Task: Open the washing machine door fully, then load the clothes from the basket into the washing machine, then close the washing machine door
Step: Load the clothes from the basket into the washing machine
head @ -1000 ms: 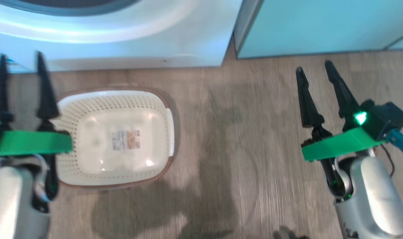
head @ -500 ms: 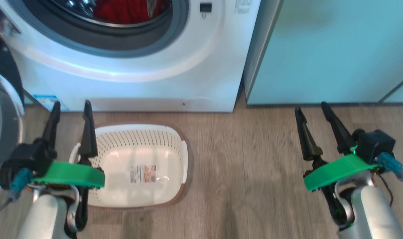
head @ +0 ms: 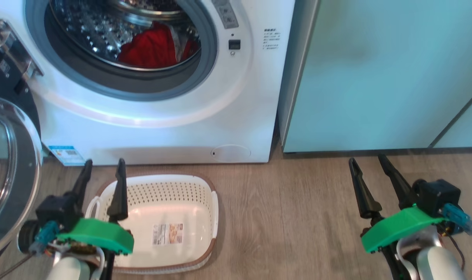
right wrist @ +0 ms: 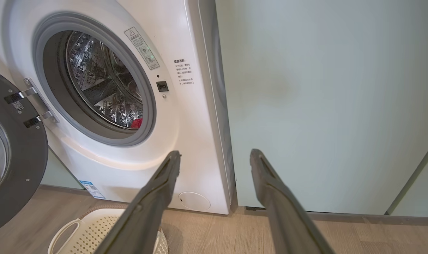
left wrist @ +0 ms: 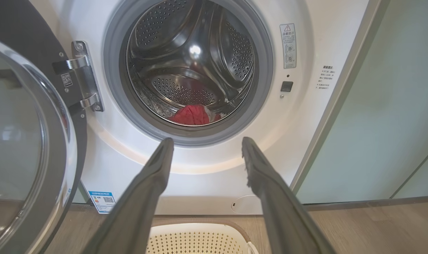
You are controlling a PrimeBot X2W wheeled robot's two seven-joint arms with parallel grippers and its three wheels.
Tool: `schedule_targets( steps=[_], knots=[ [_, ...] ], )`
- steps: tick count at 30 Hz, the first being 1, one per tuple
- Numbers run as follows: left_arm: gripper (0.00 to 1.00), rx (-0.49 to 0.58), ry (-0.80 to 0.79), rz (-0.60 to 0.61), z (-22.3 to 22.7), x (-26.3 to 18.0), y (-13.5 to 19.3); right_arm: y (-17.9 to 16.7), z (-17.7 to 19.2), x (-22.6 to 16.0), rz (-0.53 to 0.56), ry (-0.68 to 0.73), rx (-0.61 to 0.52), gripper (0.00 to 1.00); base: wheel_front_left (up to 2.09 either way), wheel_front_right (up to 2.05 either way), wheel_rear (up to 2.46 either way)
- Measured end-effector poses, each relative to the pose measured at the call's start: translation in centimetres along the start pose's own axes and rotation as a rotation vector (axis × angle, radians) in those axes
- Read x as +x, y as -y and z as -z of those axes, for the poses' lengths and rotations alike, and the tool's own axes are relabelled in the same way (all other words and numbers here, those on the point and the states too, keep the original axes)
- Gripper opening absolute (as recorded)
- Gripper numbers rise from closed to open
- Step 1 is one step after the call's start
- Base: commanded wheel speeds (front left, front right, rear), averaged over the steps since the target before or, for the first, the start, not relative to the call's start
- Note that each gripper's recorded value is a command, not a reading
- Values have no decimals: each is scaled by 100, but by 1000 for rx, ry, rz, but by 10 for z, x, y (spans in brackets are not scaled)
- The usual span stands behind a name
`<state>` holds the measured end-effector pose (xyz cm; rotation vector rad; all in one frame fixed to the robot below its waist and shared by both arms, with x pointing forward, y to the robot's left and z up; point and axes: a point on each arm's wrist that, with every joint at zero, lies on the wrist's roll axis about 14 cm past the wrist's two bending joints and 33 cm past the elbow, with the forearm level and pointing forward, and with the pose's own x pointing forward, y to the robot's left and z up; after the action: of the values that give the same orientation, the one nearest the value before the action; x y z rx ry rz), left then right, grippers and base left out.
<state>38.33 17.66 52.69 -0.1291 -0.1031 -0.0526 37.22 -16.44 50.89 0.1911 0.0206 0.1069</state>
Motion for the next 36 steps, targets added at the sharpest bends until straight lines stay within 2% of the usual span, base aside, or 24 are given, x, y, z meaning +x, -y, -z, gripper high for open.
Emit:
schedule_targets(
  steps=[9, 36],
  knots=[
    [100, 7, -34, 16, 3, -12, 6, 2, -13, -11, 9, 33, -7, 100, 0, 0, 0],
    [100, 28, -46, 23, 6, -12, 6, 4, -14, -12, 16, 35, -6, 100, 0, 0, 0]
  ],
)
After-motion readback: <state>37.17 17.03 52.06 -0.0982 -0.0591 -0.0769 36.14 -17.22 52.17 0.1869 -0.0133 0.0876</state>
